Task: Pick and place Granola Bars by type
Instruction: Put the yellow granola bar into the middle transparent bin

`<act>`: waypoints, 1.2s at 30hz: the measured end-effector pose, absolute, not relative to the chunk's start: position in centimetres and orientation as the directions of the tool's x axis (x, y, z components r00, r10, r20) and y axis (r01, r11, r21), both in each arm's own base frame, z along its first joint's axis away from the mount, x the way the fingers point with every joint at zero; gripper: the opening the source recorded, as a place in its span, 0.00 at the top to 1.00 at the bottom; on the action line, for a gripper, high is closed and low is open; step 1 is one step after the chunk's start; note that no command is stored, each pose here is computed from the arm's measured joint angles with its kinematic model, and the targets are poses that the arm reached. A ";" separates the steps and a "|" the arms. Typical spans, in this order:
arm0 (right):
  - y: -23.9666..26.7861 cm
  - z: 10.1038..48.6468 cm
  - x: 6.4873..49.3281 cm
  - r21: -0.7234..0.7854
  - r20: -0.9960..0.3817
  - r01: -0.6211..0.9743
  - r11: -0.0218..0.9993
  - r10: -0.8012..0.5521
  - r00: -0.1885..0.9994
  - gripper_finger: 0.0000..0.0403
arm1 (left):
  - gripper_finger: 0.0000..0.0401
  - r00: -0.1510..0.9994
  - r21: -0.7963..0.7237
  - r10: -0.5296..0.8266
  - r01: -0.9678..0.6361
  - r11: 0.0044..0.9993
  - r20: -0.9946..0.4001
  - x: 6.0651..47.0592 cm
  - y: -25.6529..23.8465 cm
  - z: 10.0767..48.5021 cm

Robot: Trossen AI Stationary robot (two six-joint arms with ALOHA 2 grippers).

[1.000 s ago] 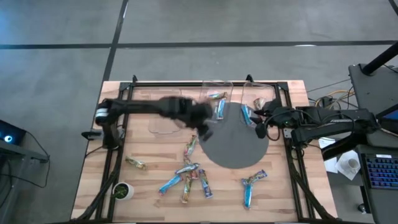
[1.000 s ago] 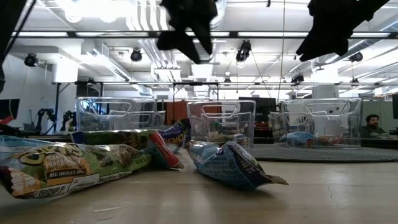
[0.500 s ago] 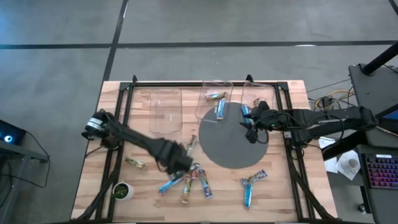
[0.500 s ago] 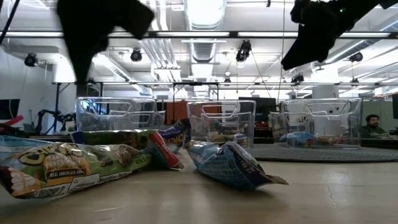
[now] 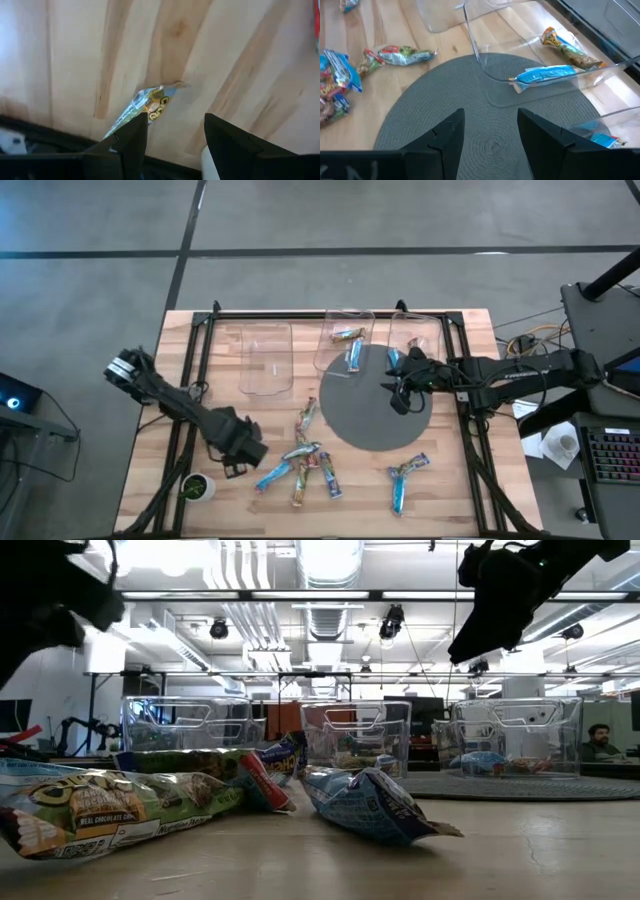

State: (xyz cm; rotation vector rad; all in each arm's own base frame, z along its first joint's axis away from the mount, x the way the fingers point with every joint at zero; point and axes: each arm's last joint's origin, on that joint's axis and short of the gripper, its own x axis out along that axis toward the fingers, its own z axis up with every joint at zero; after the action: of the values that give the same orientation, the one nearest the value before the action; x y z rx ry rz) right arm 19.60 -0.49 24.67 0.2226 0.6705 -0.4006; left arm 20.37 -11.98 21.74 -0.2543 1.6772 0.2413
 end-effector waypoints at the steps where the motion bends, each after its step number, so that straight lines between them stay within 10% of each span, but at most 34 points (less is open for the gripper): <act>1: -0.5 24.7 19.6 0.076 -0.637 0.431 0.899 -0.289 0.715 0.57 | 0.56 -0.098 -0.007 -0.037 -0.292 0.956 -0.995 20.0 -11.8 21.5; 22: -0.5 24.8 19.7 0.140 -0.626 0.479 0.866 -0.298 0.721 0.57 | 0.56 -0.006 -0.095 -0.098 -0.184 0.978 -0.995 16.5 -9.8 14.5; 36: -0.7 27.3 19.9 0.197 -0.505 0.523 0.830 -0.371 0.779 0.57 | 0.87 0.124 -0.205 -0.169 -0.389 0.898 -0.978 19.3 -10.6 17.6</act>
State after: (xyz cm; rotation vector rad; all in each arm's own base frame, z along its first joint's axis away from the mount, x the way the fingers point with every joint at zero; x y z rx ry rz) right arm 19.91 -0.75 27.28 0.3388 0.4692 -0.4930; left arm 19.33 -10.56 17.57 -0.4699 1.4538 0.1690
